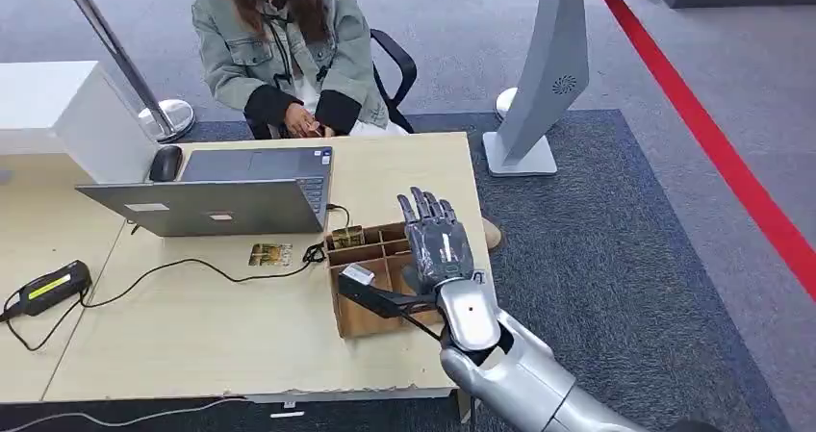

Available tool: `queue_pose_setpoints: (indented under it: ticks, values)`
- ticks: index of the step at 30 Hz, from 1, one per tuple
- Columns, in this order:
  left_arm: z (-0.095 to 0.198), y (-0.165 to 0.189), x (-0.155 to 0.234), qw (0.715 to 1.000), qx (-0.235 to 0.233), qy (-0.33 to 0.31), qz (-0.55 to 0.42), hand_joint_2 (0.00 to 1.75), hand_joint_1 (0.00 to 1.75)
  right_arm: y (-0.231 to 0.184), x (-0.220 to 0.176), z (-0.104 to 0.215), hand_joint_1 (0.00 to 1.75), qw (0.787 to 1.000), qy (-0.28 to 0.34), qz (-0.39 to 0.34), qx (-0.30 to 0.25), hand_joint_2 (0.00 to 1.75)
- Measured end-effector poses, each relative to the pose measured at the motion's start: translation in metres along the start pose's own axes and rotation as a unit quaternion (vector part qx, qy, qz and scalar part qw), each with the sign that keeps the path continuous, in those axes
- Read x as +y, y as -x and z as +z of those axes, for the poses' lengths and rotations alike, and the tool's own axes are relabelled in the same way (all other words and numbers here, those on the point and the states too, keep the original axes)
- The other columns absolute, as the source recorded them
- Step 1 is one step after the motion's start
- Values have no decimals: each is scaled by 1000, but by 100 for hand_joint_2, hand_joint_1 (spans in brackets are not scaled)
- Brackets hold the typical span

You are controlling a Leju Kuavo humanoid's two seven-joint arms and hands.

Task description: Pass the card to the sensor for recognition and then transmit it.

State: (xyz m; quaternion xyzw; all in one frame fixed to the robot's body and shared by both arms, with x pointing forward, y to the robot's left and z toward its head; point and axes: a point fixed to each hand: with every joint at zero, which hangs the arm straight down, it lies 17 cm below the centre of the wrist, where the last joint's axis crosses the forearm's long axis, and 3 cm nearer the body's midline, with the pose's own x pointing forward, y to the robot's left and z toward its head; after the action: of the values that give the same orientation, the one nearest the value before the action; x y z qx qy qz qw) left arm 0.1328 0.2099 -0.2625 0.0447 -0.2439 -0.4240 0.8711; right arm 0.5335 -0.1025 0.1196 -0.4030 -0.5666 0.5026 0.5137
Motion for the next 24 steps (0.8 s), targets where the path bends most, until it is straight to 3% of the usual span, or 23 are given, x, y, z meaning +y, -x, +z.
queue_pose_setpoints:
  ticks: [24]
  values:
    - [-1, -3, 1, 1000, -3, -1, -1, 0, 0, 1, 18, 1, 14, 1000, -17, 2, -1, 175]
